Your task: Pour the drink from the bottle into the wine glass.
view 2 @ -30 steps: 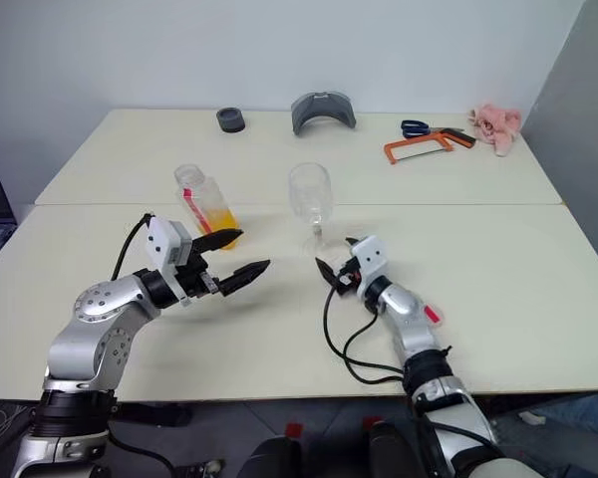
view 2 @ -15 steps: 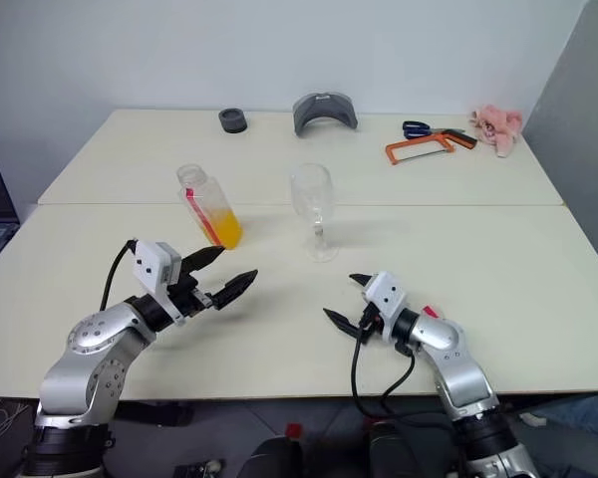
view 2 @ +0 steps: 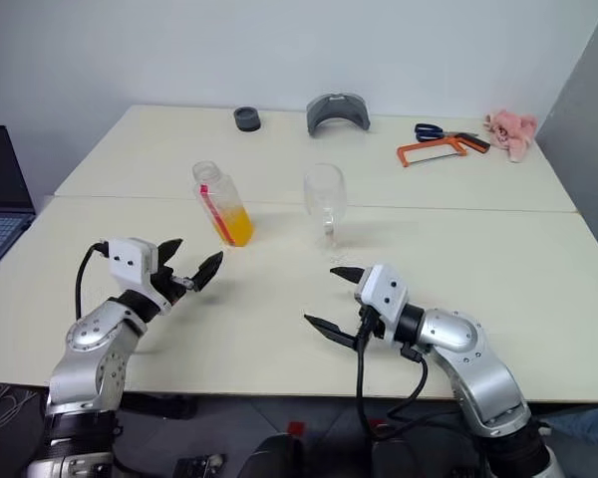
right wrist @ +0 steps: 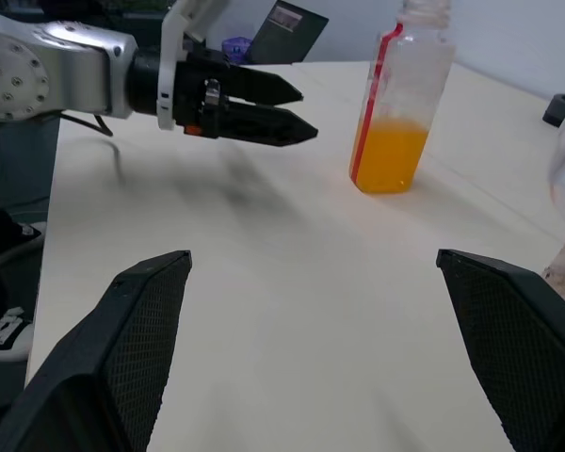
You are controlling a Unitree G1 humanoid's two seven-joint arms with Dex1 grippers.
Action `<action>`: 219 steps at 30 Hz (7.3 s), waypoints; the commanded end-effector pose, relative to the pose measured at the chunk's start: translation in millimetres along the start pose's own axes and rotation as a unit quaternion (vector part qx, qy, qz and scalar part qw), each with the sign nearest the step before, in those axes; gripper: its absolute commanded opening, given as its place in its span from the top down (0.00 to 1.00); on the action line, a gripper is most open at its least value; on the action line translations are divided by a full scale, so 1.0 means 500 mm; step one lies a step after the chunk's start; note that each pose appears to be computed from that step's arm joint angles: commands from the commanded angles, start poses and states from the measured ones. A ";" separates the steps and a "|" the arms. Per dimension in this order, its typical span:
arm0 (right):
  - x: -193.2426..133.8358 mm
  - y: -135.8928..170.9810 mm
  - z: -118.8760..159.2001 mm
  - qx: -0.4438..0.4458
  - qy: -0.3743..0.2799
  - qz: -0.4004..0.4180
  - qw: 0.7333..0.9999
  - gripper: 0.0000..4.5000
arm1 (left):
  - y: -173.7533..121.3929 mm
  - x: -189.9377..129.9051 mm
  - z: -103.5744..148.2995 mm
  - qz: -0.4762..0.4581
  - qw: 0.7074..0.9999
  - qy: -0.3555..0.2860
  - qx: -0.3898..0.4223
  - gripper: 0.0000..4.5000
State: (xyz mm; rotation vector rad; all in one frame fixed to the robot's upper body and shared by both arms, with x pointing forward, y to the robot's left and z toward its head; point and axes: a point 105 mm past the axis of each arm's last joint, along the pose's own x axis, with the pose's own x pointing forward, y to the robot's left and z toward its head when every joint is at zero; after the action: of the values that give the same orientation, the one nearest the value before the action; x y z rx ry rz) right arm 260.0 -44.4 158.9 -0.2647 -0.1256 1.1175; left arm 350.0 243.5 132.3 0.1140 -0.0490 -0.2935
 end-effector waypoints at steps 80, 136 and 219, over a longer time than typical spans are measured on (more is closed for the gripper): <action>-0.027 -0.143 0.107 0.002 -0.080 -0.183 0.980 0.00 | -0.134 0.236 0.329 -0.075 0.834 -0.239 0.491 0.62; -0.019 -0.127 0.085 0.007 -0.070 -0.176 0.982 0.00 | -0.136 0.257 0.356 -0.010 0.702 -0.251 0.666 0.62; 0.064 -0.063 0.102 0.004 0.006 -0.034 0.999 0.00 | 0.076 0.149 0.123 0.099 0.991 -0.087 -0.013 0.62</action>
State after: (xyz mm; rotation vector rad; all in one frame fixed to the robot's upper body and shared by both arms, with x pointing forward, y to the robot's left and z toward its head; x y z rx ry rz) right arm 290.9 -24.4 206.5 -0.2452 -0.0822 1.0483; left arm 431.5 247.7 182.5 0.0765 -0.1736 -0.1175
